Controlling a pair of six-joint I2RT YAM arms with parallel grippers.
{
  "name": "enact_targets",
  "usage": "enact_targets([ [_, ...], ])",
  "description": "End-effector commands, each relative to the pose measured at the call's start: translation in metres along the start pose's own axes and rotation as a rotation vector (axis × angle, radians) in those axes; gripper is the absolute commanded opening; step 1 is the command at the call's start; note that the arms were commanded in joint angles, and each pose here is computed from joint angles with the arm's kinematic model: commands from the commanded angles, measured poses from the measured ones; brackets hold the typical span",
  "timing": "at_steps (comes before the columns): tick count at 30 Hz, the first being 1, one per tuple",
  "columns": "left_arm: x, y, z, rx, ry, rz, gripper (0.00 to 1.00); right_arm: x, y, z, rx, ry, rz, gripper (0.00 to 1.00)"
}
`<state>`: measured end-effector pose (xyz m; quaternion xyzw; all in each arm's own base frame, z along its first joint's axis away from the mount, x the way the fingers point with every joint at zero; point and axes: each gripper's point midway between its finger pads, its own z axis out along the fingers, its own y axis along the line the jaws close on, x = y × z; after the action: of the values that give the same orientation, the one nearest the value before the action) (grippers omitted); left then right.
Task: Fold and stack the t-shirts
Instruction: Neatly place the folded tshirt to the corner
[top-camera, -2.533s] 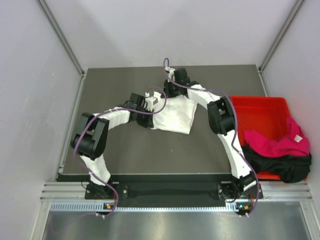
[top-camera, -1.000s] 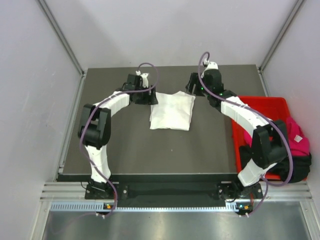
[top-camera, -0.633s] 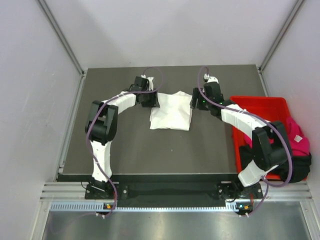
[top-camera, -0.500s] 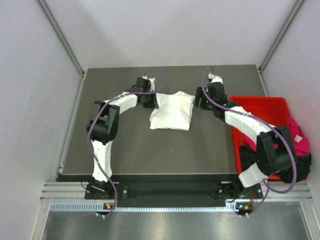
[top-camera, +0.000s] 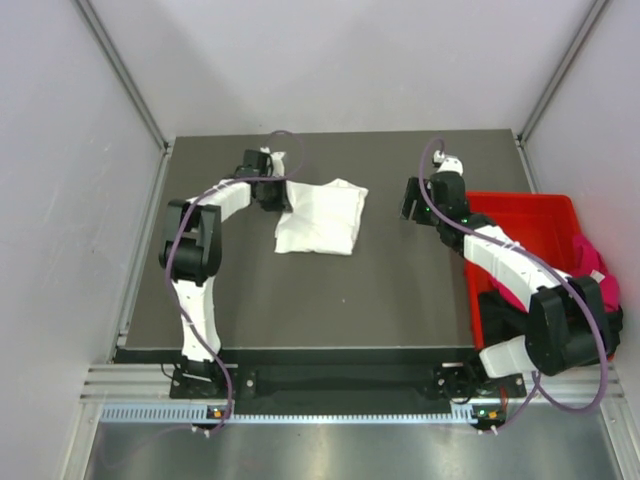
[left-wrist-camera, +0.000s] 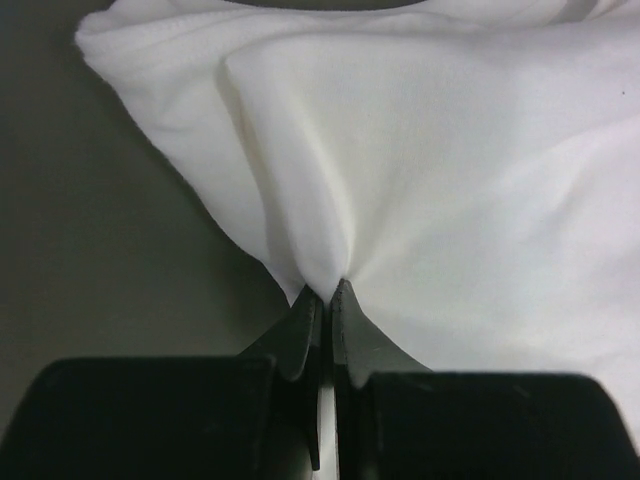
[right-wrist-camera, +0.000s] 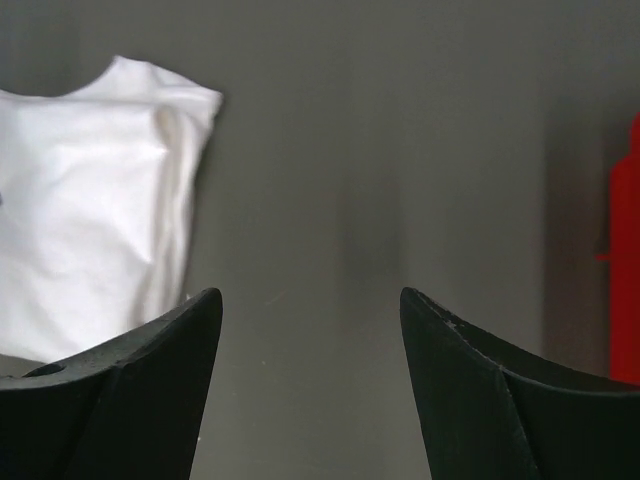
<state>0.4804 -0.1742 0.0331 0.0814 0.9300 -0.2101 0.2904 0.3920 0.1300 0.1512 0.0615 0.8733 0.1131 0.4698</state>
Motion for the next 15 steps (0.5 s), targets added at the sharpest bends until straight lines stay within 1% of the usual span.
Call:
enact_targets([
  [1,-0.013,0.098,-0.037,-0.213,0.002,0.020,0.00,-0.020,-0.011,-0.013,0.029,-0.071,-0.007,0.72],
  [3,-0.022,0.134,-0.042,-0.283,0.000,0.015,0.00,-0.021,-0.015,-0.018,0.034,-0.078,-0.012,0.72],
  [4,-0.026,0.165,-0.053,-0.329,-0.017,-0.025,0.00,-0.022,-0.018,-0.019,0.043,-0.080,-0.012,0.72],
  [5,-0.025,0.186,-0.053,-0.368,-0.017,-0.047,0.00,-0.022,-0.020,-0.020,0.048,-0.083,-0.016,0.72],
  [6,-0.044,0.200,-0.061,-0.398,-0.062,-0.055,0.00,-0.023,-0.022,-0.023,0.053,-0.089,-0.020,0.72],
  [7,-0.043,0.227,-0.063,-0.428,-0.070,-0.096,0.00,-0.024,-0.025,-0.025,0.061,-0.095,-0.020,0.72],
  [8,-0.063,0.242,-0.072,-0.464,-0.119,-0.099,0.00,-0.024,-0.028,-0.026,0.070,-0.096,-0.024,0.72],
  [9,-0.072,0.260,-0.079,-0.494,-0.154,-0.115,0.00,-0.025,-0.031,-0.029,0.078,-0.100,-0.025,0.73],
  [10,-0.069,0.276,-0.072,-0.518,-0.142,-0.125,0.00,-0.026,-0.035,-0.030,0.090,-0.104,-0.031,0.72],
  [11,-0.096,0.287,-0.085,-0.559,-0.201,-0.114,0.00,-0.027,-0.036,-0.033,0.096,-0.106,-0.034,0.72],
  [12,-0.098,0.301,-0.090,-0.583,-0.199,-0.126,0.00,-0.026,-0.040,-0.035,0.110,-0.103,-0.039,0.72],
  [13,-0.093,0.313,-0.080,-0.592,-0.181,-0.137,0.00,-0.027,-0.042,-0.037,0.120,-0.108,-0.043,0.73],
  [14,-0.117,0.320,-0.091,-0.605,-0.237,-0.130,0.00,-0.028,-0.044,-0.039,0.125,-0.111,-0.046,0.73],
  [15,-0.117,0.338,-0.099,-0.659,-0.241,-0.144,0.00,-0.030,-0.046,-0.044,0.129,-0.121,-0.047,0.73],
])
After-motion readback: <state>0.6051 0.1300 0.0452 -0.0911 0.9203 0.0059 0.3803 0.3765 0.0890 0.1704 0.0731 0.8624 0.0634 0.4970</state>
